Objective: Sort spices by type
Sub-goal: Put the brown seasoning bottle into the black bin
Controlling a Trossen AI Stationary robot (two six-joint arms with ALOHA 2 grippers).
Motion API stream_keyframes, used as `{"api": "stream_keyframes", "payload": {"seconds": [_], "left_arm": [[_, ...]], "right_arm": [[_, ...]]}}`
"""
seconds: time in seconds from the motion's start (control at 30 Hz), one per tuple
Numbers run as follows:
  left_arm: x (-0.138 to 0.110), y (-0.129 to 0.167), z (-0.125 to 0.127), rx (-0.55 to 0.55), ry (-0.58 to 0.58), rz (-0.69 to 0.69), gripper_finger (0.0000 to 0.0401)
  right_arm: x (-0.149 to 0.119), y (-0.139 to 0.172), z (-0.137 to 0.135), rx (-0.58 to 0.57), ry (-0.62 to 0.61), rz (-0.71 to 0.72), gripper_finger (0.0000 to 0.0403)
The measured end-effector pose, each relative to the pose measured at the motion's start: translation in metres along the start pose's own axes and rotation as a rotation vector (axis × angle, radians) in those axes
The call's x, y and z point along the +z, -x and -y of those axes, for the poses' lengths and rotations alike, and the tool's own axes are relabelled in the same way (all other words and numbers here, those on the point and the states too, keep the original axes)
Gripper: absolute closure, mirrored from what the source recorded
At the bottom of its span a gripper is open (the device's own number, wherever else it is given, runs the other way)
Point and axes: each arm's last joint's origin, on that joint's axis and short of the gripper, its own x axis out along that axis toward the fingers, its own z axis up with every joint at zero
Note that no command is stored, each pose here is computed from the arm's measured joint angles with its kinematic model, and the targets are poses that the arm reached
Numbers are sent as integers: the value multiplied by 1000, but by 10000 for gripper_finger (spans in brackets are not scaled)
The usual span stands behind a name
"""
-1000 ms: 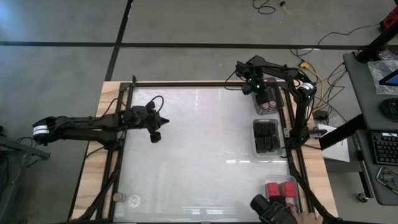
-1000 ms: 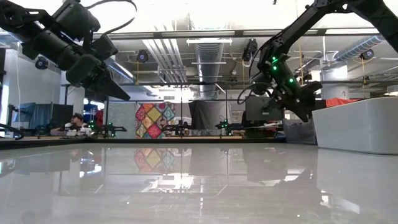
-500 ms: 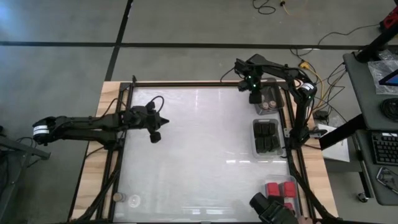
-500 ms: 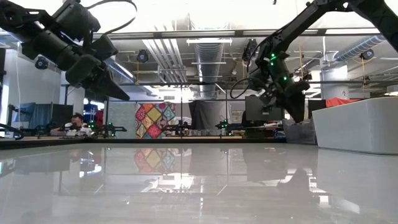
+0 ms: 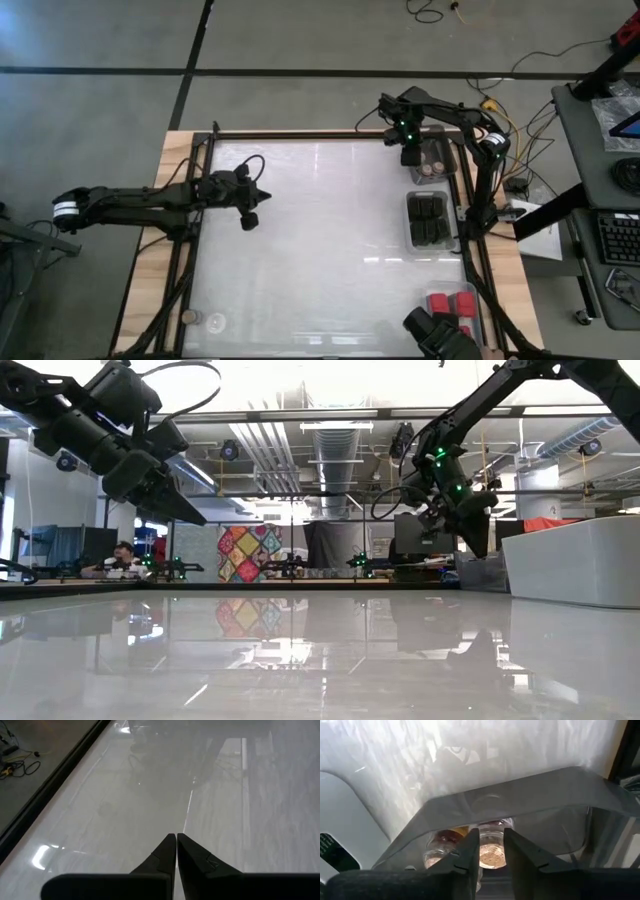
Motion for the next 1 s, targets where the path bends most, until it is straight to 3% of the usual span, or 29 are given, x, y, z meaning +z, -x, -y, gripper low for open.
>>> {"api": "stream_keyframes", "payload": {"seconds": [0.33,1.0], "left_arm": [[0,0,0,1,3,-1,401],[-1,0,0,3,1,-6,401]], "right_arm": [[1,-6,1,-9,-3,12,350],[-1,-4,2,-19,-34,-15,360]]}}
